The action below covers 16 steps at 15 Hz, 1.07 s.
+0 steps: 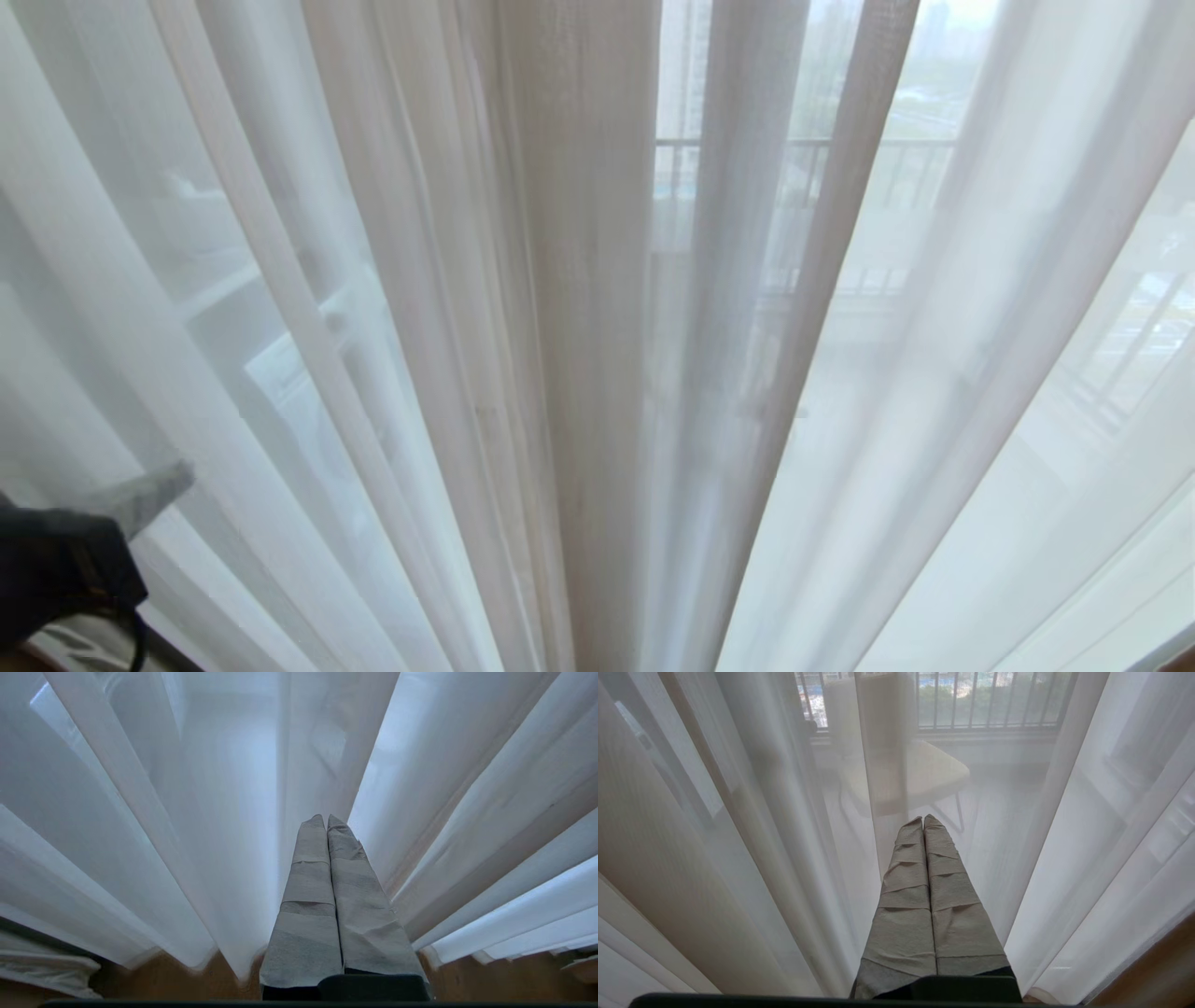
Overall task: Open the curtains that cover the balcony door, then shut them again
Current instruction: Pull the outer curtains open on both sides
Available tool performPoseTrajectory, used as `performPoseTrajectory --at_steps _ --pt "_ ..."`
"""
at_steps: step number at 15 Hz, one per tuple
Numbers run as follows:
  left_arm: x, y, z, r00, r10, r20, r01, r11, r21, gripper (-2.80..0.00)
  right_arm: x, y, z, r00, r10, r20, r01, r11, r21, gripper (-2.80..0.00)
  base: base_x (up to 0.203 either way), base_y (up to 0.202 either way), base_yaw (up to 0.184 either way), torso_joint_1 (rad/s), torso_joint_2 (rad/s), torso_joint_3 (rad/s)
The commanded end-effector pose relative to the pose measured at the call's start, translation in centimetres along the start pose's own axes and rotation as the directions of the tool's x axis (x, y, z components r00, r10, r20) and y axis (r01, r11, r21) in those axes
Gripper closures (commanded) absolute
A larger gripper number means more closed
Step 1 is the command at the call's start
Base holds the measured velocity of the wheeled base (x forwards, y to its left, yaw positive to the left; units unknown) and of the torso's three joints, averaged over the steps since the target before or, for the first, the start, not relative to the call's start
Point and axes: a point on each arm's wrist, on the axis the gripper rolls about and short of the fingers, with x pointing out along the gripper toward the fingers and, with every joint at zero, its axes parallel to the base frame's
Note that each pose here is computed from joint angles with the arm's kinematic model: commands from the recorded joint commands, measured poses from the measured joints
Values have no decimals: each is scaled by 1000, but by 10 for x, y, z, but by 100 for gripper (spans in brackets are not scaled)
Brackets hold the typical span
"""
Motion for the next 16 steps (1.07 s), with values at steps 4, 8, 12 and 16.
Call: performPoseTrajectory --at_steps 4,8,12,16 --pt "-51 -1 -68 995 15 99 -16 1000 9 0 0 0 0 1000 1 -1 -1 1000 0 0 0 0 0 0 0 0" --pt "-80 -1 -103 981 77 176 -82 996 24 0 0 0 0 1000 1 0 -1 1000 0 0 0 0 0 0 0 0" --pt "-96 -1 -122 943 120 310 -131 991 13 0 0 0 0 1000 0 0 0 1000 0 0 0 0 0 0 0 0" --pt "-96 0 -123 942 128 310 -138 990 10 0 0 0 0 1000 -1 0 1 1000 0 0 0 0 0 0 0 0"
